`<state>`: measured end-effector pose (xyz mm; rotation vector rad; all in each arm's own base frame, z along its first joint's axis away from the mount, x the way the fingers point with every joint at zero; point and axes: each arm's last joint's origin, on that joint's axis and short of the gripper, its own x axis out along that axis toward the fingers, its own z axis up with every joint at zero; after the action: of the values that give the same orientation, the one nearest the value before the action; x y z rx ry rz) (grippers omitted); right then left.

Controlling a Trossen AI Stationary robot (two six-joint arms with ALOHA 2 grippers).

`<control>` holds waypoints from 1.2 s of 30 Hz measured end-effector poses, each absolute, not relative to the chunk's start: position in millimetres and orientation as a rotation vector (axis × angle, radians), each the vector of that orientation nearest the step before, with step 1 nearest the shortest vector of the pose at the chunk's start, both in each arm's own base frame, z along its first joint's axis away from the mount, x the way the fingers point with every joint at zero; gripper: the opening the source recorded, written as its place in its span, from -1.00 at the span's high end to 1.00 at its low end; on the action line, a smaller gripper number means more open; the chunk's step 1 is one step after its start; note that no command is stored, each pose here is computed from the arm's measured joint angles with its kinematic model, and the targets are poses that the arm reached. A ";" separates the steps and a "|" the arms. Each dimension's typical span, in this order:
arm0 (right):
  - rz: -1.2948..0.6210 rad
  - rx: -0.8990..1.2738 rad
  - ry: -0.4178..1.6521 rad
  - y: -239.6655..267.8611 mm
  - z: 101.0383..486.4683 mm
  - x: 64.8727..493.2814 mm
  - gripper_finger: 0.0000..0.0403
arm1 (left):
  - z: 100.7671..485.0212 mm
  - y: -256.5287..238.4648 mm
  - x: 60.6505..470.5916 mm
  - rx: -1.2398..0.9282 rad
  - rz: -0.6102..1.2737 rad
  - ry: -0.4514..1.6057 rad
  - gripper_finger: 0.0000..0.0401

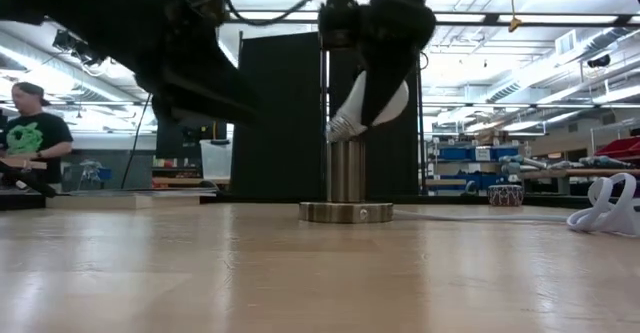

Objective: Screw lightbulb
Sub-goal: Insert the lightbulb into the desk lamp

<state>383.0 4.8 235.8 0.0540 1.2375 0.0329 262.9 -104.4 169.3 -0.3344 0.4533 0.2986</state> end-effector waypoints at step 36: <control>0.048 0.267 1.110 -3.3 252.3 395.7 -0.35 | 157.6 -63.5 311.2 -0.196 0.271 0.275 0.16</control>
<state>395.7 -3.3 252.3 0.2673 1.1105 0.0476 311.2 -63.5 157.6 -0.1961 0.2747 0.2706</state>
